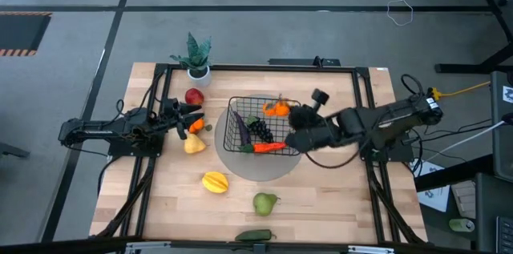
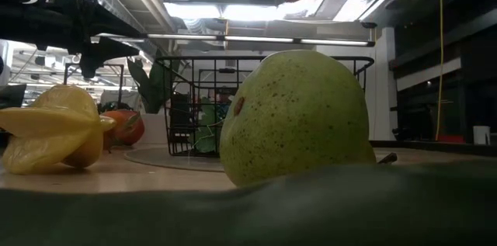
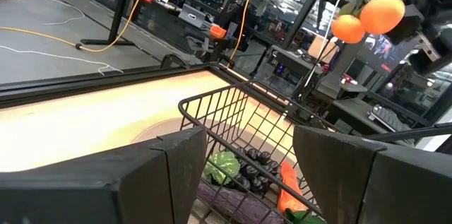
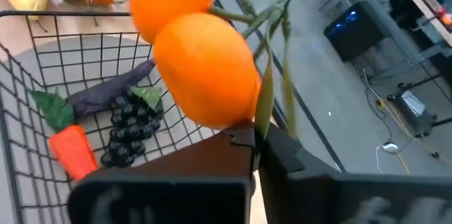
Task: Build produce basket
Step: Put the orange tangerines into the black wire basket
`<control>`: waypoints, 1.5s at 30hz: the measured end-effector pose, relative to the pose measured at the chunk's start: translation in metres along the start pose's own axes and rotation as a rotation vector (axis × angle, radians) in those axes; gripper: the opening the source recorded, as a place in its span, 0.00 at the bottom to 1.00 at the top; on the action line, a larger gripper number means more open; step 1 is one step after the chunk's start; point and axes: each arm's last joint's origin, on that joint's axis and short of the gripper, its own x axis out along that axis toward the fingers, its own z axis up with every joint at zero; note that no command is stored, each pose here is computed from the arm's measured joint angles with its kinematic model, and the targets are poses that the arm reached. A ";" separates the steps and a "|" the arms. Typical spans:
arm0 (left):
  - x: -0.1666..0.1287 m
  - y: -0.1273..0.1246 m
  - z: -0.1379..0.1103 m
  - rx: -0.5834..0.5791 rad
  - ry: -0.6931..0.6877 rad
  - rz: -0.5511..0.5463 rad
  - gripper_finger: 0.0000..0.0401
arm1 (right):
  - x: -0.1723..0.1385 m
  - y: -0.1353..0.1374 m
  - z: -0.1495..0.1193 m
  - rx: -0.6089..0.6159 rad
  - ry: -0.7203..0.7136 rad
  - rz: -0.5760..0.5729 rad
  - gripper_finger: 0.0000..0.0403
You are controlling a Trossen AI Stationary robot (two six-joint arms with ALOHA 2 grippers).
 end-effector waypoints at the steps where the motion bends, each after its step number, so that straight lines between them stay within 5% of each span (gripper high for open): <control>1: 0.000 0.000 0.000 0.000 0.000 0.000 0.50 | 0.004 -0.002 0.001 -0.008 0.012 0.019 0.04; 8: 0.000 0.000 0.000 0.000 0.000 0.000 0.50 | 0.023 -0.014 0.007 -0.022 0.077 0.173 0.22; 15: 0.000 0.000 0.000 -0.016 0.004 -0.009 0.50 | 0.026 -0.020 0.002 -0.041 0.135 0.157 0.31; 23: -0.002 -0.013 0.017 -0.155 -0.046 -0.235 0.50 | 0.011 -0.029 -0.031 0.061 0.408 0.011 0.30; 27: -0.002 -0.027 0.045 -0.083 -0.014 -0.246 0.50 | 0.008 -0.036 -0.040 0.152 0.418 -0.122 0.30; 39: 0.030 -0.042 0.053 0.254 0.754 0.208 0.50 | 0.033 -0.026 -0.075 0.102 0.501 -0.189 0.30; 45: 0.043 -0.041 0.038 0.412 0.897 0.214 0.50 | 0.042 -0.020 -0.096 0.087 0.552 -0.225 0.30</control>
